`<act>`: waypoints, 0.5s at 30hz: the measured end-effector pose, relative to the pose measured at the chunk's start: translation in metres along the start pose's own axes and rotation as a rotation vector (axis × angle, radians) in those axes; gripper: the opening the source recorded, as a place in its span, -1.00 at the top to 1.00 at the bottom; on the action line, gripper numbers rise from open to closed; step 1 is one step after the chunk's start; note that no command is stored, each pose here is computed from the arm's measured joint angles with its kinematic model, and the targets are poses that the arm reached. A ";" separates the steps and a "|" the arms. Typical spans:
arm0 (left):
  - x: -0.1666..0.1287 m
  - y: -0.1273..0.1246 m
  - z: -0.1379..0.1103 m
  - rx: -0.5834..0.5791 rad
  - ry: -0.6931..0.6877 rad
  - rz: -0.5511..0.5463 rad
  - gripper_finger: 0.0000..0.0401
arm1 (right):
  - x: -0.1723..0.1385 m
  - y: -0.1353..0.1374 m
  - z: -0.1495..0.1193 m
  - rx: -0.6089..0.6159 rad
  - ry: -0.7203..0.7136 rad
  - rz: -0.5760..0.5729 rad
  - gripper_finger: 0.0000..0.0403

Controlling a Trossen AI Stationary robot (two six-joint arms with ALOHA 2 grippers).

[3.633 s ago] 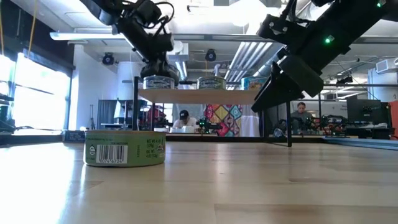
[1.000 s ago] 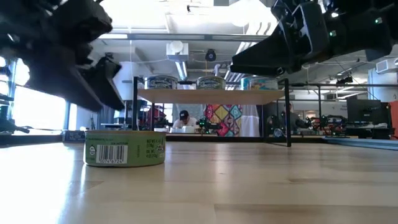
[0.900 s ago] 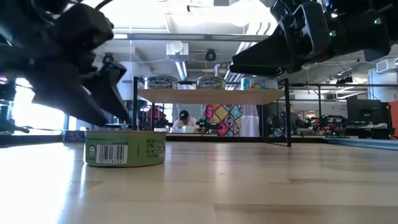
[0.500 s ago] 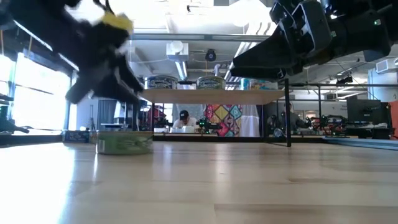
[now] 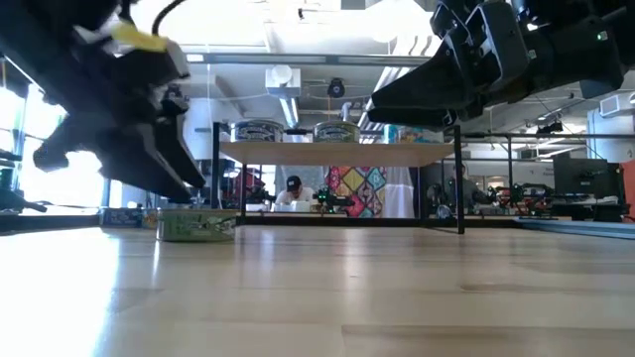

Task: Stack canned seafood by type on shelf
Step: Stack the green tuna can on top of the green tuna can on the shelf

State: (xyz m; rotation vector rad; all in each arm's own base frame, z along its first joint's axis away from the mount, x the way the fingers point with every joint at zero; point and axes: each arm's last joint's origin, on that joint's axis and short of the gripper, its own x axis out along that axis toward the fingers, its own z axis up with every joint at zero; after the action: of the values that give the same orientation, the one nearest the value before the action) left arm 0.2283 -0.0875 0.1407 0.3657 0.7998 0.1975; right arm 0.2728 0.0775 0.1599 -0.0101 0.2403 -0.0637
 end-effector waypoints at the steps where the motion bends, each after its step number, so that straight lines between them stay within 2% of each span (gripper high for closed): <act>1: 0.003 0.000 -0.001 -0.001 0.004 0.022 0.08 | 0.000 0.000 0.000 -0.003 0.000 -0.001 -0.23; 7: 0.021 -0.003 -0.011 0.028 0.085 -0.009 0.28 | 0.000 0.000 0.000 -0.007 -0.001 -0.006 -0.23; 12: 0.029 -0.003 -0.012 0.022 0.100 -0.002 0.54 | 0.000 0.000 0.000 -0.022 -0.001 -0.006 -0.23; 15: 0.030 -0.002 -0.011 0.007 0.089 -0.009 0.76 | 0.000 0.006 0.000 -0.170 0.027 0.002 -0.23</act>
State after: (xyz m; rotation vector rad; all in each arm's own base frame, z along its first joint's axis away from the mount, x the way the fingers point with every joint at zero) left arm 0.2405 -0.0776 0.1133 0.3622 0.8896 0.2037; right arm 0.2734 0.0836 0.1602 -0.1786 0.2726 -0.0413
